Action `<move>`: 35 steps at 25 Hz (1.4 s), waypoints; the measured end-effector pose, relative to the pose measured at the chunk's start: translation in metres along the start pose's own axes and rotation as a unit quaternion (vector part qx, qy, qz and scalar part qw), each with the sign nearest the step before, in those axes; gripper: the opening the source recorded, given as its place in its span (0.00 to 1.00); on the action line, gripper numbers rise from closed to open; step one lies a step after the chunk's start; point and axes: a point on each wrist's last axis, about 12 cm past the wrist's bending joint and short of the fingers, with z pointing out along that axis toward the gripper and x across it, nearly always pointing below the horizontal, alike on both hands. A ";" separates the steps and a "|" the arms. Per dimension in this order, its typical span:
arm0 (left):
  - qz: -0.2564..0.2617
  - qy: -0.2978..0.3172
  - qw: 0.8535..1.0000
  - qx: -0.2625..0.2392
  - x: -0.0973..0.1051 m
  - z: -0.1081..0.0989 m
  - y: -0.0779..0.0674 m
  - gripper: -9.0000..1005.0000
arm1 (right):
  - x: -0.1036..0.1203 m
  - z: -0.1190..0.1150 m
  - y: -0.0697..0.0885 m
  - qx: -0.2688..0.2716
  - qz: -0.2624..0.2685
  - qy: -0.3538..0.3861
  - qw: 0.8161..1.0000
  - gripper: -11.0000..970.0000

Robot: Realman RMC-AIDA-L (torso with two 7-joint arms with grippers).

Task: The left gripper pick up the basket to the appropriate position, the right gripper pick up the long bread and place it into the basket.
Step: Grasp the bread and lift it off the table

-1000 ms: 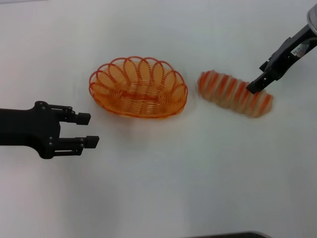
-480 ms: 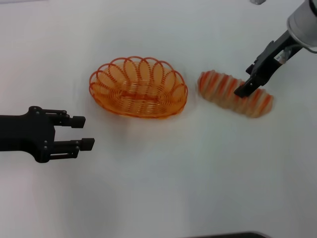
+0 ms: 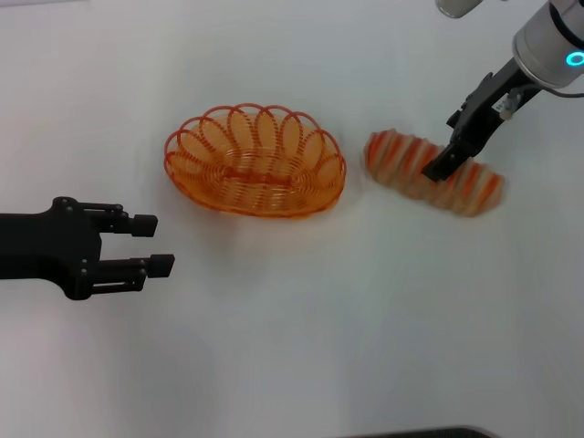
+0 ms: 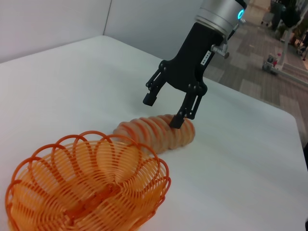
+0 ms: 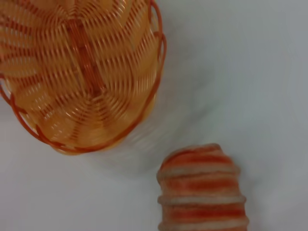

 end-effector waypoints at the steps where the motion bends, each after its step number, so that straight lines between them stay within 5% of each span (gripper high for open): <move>1: 0.000 0.000 1.000 0.000 0.000 0.000 0.000 0.59 | 0.000 0.000 0.001 -0.001 0.000 -0.001 1.000 0.88; 5: 0.000 0.000 1.000 -0.001 0.000 0.000 0.000 0.59 | -0.002 0.003 0.004 -0.011 -0.004 -0.004 1.000 0.97; 35: -0.001 -0.002 1.000 -0.003 -0.001 0.000 0.001 0.58 | 0.003 0.025 0.003 -0.002 0.017 0.010 1.000 0.82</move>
